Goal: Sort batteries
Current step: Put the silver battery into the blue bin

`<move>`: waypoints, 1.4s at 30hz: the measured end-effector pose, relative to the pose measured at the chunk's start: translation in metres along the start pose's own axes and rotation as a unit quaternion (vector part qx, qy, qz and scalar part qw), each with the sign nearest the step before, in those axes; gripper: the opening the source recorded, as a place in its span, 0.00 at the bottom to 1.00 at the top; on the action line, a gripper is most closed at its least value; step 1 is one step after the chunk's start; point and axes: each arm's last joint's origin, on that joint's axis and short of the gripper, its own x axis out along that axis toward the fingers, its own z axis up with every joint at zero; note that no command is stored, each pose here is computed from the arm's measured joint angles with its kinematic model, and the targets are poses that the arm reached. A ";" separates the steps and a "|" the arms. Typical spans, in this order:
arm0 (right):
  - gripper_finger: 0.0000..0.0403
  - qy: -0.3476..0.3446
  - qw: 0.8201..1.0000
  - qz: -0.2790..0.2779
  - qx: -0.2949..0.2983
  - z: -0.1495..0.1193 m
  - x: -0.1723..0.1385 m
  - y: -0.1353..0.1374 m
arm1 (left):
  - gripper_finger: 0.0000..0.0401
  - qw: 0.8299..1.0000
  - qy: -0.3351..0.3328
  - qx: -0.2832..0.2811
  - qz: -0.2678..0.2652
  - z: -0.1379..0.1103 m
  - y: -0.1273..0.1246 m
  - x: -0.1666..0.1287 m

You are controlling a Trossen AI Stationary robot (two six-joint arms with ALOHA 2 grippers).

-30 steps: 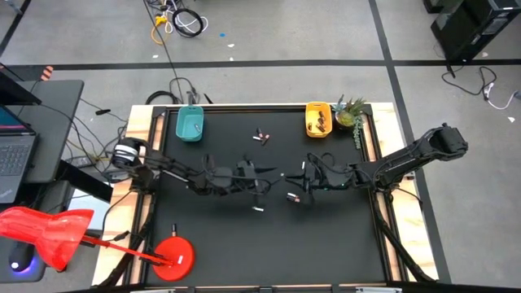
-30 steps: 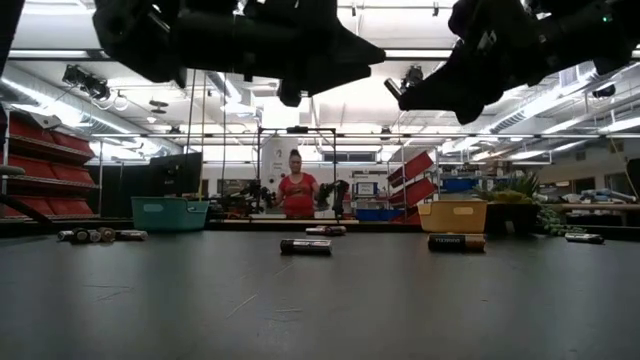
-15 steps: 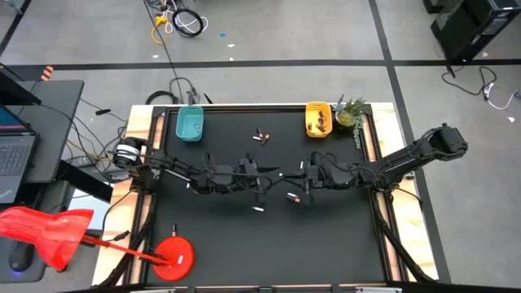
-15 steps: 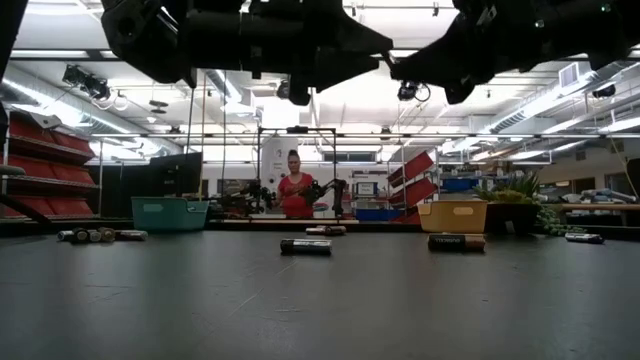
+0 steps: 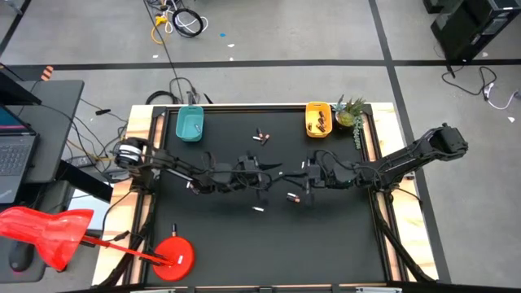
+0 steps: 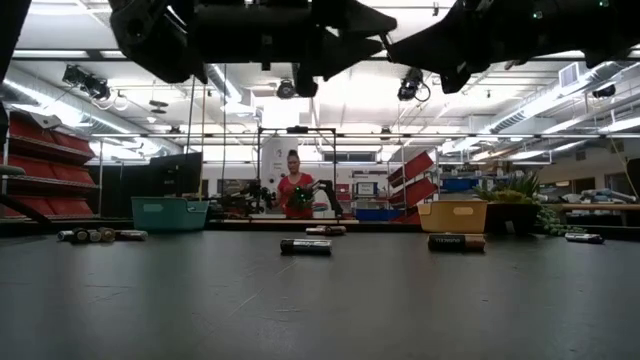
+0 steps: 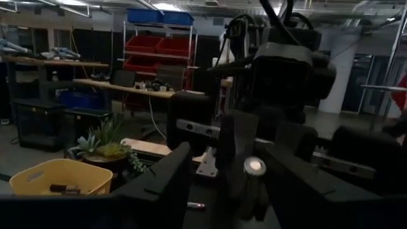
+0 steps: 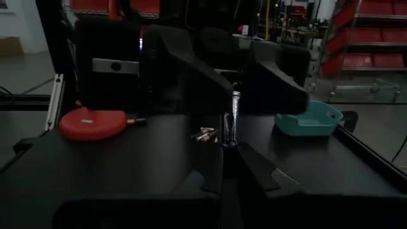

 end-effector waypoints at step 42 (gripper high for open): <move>0.43 0.073 0.991 -0.109 0.012 -0.016 -0.004 -0.001 | 0.06 0.968 0.114 0.124 0.188 -0.003 0.064 -0.029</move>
